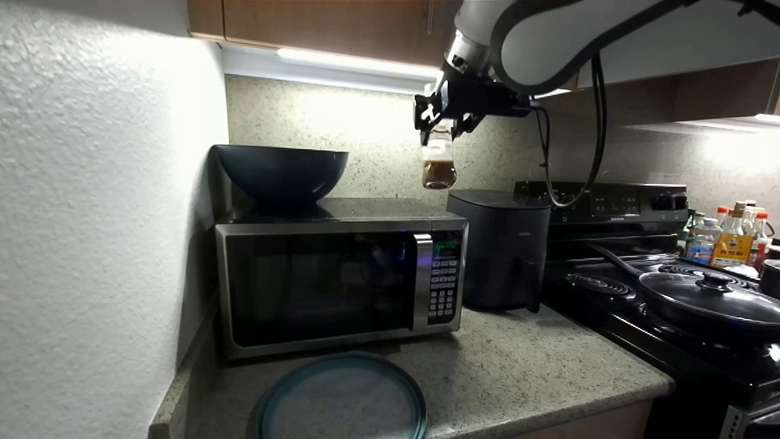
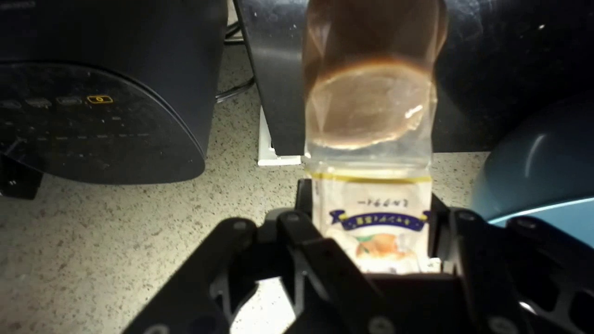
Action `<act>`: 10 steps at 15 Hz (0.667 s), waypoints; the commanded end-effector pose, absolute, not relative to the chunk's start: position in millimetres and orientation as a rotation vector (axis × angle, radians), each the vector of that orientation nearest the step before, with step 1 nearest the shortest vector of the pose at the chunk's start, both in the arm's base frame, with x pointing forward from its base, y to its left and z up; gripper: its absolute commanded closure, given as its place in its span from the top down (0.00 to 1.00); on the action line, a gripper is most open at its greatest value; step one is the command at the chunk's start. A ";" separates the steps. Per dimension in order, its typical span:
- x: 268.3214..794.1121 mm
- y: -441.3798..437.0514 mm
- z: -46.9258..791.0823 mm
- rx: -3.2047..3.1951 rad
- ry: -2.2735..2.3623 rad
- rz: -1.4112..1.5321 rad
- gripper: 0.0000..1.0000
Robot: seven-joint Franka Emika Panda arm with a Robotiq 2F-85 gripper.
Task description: Put the bottle in the cupboard on the microwave
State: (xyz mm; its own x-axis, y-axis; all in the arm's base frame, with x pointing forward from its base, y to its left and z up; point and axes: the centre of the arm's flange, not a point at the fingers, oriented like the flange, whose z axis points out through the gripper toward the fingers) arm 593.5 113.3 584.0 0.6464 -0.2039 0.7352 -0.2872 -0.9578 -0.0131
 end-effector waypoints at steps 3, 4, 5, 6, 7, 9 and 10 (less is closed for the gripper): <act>613.0 111.4 531.1 2.710 -0.649 1.269 0.26; 616.7 111.3 525.7 2.700 -0.670 1.283 0.26; 619.1 111.1 522.1 2.687 -0.685 1.294 0.26; 621.5 111.7 521.1 2.663 -0.692 1.316 0.26; 623.8 112.7 524.2 2.619 -0.699 1.345 0.26; 628.1 115.9 524.7 2.529 -0.702 1.389 0.26; 630.3 118.6 525.9 2.477 -0.697 1.415 0.26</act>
